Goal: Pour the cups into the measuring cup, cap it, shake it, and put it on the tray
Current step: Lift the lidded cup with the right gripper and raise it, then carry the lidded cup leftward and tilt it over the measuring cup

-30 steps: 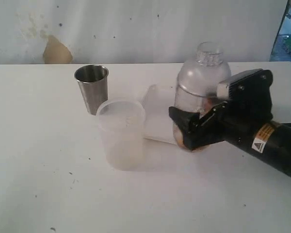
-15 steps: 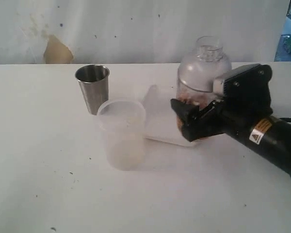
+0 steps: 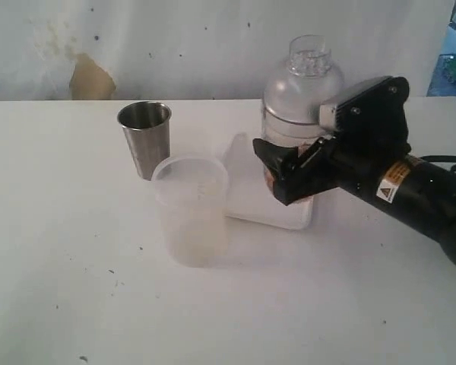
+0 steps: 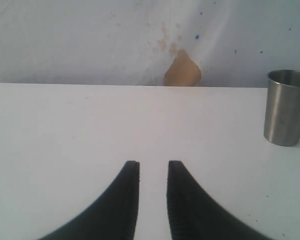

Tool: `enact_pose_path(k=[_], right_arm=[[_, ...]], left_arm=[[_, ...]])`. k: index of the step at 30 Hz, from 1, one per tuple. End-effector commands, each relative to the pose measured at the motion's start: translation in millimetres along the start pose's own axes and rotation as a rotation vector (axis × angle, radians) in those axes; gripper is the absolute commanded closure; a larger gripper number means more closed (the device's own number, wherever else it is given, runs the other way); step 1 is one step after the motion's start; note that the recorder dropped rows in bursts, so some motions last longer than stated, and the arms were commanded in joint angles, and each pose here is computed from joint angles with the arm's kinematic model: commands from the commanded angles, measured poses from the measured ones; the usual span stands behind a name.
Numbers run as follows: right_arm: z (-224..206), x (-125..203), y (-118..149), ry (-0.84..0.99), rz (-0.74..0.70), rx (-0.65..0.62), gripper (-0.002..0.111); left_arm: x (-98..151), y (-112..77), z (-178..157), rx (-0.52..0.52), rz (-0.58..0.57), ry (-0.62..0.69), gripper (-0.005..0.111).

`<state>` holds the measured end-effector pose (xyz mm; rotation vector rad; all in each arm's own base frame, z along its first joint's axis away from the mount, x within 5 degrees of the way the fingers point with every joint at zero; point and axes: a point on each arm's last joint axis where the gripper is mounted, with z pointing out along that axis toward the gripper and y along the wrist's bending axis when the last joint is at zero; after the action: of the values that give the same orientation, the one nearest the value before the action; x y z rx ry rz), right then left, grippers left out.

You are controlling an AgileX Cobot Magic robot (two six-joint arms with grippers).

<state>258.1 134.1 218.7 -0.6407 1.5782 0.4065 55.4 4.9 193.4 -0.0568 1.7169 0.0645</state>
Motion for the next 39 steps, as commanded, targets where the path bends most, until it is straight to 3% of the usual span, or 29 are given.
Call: enact_pose_path(k=[1,10,14,20,30,39], right_arm=[[19.6,-14.5,-4.5,-0.084,-0.047,-0.023,0.108],[57.3,-14.4,-48.1,-0.061,-0.166,0.043,0.108],[80.0,3.4,-42.3,-0.09,-0.299,-0.109,0.108],[92.7,1.9,-46.7,-0.101,-0.488,-0.11,0.108],[92.4,7.7,-43.4,-0.058,-0.62,-0.16,0.108],[86.8,-7.8,-44.3,-0.085,-0.685,-0.138,0.108]], left_arm=[[1.2,-0.3,0.1,0.003,-0.01,-0.002,0.086],[1.2,-0.3,0.1,0.003,-0.01,-0.002,0.086],[1.2,-0.3,0.1,0.003,-0.01,-0.002,0.086],[1.2,-0.3,0.1,0.003,-0.01,-0.002,0.086],[1.2,-0.3,0.1,0.003,-0.01,-0.002,0.086],[1.2,-0.3,0.1,0.003,-0.01,-0.002,0.086]])
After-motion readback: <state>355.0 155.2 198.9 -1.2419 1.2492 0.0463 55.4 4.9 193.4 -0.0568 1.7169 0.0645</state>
